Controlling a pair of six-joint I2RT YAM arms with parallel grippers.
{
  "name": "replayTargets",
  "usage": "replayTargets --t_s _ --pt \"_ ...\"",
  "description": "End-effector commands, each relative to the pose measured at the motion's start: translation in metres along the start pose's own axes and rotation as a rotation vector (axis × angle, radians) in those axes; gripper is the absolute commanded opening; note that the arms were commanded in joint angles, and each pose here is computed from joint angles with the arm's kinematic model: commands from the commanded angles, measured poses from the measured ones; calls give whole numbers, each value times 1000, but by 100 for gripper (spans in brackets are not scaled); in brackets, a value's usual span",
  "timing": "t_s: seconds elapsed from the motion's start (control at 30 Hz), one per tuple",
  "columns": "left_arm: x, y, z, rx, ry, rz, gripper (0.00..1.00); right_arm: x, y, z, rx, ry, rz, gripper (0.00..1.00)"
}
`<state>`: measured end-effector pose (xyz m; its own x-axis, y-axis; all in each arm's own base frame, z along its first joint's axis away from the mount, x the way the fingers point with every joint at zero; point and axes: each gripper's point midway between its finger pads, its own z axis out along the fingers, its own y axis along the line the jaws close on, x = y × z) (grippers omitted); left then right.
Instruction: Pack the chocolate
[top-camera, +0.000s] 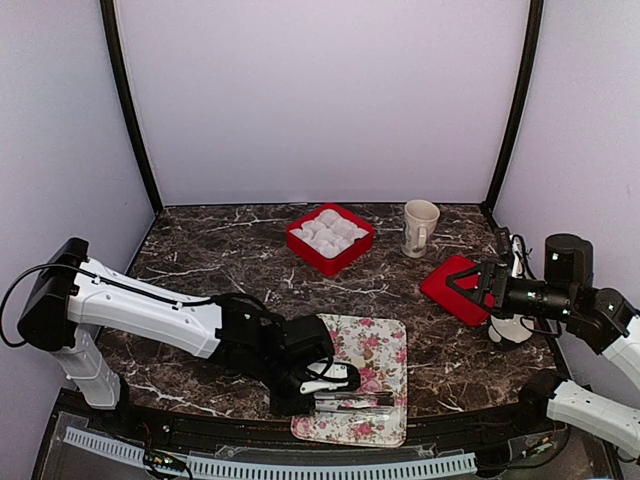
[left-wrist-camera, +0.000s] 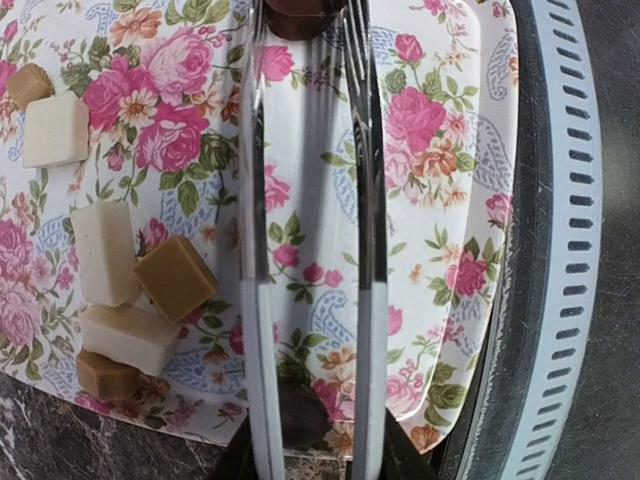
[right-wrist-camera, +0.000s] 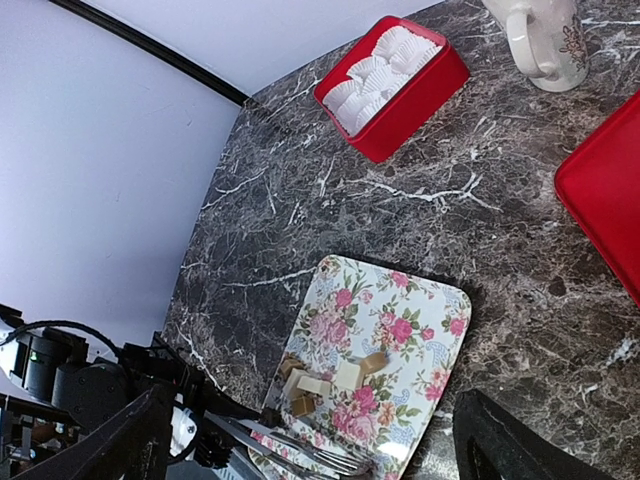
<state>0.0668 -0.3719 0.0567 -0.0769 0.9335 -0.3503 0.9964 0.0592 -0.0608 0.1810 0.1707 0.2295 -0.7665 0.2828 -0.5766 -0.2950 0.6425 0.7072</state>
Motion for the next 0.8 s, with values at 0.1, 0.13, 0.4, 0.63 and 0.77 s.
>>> replayTargets --t_s 0.1,0.13,0.4,0.63,0.77 --pt "-21 -6 -28 31 -97 6 18 -7 3 -3 0 -27 -26 98" --pt "-22 -5 -32 37 -109 -5 16 -8 3 -3 -2 -29 -30 98" --pt "-36 29 -84 81 -266 -165 10 -10 2 2 2 -31 -40 98" --pt "-38 96 -117 73 -369 -400 8 -12 -1 11 9 -22 -38 98" --pt "-39 138 -131 77 -433 -548 8 -14 -2 14 16 -24 -34 98"
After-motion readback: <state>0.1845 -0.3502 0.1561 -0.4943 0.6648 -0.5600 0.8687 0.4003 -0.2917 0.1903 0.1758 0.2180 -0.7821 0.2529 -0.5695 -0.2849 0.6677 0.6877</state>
